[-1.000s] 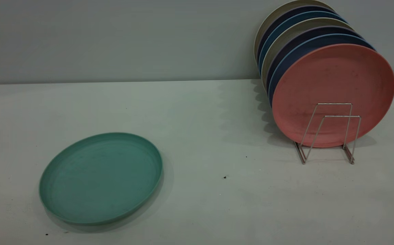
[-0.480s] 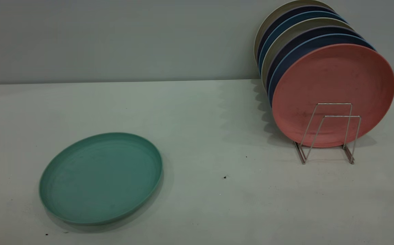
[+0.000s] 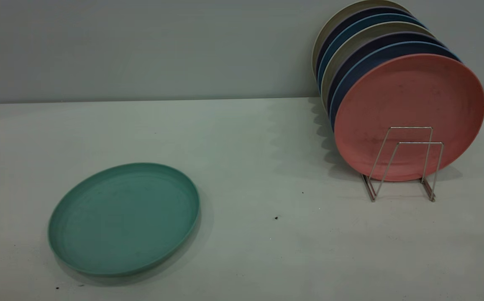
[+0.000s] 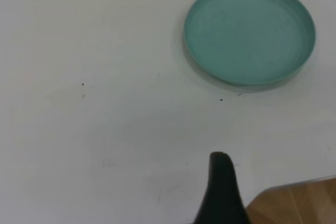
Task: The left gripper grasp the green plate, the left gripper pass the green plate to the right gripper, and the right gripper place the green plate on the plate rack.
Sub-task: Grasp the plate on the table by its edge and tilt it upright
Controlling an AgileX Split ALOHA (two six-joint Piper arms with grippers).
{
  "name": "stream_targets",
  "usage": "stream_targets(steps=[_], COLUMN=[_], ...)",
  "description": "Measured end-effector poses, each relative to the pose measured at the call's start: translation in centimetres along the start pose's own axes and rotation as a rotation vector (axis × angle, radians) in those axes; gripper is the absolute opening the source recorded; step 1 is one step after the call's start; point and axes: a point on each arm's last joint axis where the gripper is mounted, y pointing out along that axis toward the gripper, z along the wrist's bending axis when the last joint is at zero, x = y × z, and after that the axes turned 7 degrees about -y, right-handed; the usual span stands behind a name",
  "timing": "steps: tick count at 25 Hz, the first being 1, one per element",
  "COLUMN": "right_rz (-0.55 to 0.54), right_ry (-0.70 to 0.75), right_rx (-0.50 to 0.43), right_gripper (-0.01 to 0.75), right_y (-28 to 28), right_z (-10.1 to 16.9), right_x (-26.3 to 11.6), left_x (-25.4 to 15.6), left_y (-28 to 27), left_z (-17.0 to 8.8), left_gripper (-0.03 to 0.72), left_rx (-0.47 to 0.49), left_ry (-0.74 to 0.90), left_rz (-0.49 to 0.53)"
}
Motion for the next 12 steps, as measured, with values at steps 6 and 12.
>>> stream_targets(steps=[6, 12], right_rz=[0.0, 0.004], right_ry=[0.0, -0.009], right_rx=[0.0, 0.018], right_gripper=[0.456, 0.456], right_y=[0.0, 0.04], right_z=[0.0, 0.08], right_x=[0.0, 0.38], left_x=[0.02, 0.94], left_y=[0.0, -0.44], left_z=[0.0, 0.21], left_gripper=[0.59, 0.59], left_rx=[0.0, 0.023], left_ry=[-0.001, -0.095], left_rz=[-0.002, -0.067])
